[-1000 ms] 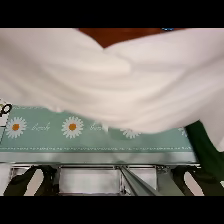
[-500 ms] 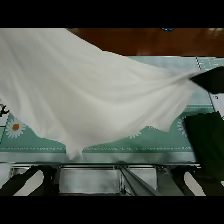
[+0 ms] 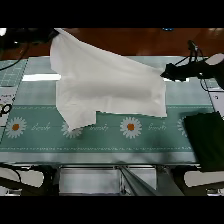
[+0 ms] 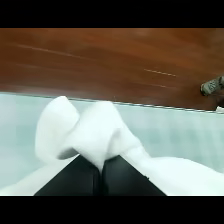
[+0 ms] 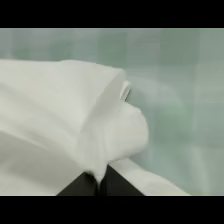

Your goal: Fold the shirts.

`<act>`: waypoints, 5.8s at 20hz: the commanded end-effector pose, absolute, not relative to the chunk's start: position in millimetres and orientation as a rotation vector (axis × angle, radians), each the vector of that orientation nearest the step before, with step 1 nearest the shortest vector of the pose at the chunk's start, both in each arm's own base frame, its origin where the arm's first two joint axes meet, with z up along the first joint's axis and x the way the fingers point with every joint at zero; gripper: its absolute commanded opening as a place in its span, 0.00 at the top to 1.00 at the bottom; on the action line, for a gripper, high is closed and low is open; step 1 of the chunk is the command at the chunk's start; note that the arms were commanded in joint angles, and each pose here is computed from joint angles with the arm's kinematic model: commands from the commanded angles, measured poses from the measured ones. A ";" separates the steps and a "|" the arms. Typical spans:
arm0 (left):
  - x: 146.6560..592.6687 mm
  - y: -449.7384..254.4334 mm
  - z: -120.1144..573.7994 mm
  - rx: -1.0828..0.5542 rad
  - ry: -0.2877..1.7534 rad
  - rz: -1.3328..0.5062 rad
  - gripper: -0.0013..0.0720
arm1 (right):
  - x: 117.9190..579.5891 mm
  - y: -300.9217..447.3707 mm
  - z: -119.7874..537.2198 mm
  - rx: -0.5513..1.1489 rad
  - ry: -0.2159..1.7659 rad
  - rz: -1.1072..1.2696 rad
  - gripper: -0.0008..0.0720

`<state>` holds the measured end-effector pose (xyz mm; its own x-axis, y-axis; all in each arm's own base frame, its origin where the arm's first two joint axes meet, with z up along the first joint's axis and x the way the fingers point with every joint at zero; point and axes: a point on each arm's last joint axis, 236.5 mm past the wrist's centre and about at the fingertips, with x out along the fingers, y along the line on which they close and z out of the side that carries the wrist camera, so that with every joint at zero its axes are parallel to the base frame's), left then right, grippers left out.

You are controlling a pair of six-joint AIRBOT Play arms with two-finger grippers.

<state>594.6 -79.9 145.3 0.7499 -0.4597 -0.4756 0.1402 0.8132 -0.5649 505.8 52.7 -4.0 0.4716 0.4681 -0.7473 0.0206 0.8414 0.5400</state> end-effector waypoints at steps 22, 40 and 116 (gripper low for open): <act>330.4 0.9 -105.6 -0.949 1.467 -0.055 0.29 | 302.0 -19.4 -69.1 0.731 1.198 -0.077 0.41; 351.2 8.7 -97.4 -1.072 1.431 0.085 0.29 | 300.7 -10.1 -66.0 0.754 1.208 -0.040 0.41; 329.1 17.3 266.7 -0.326 0.528 0.033 0.96 | 310.8 62.7 234.4 0.203 0.806 0.329 0.96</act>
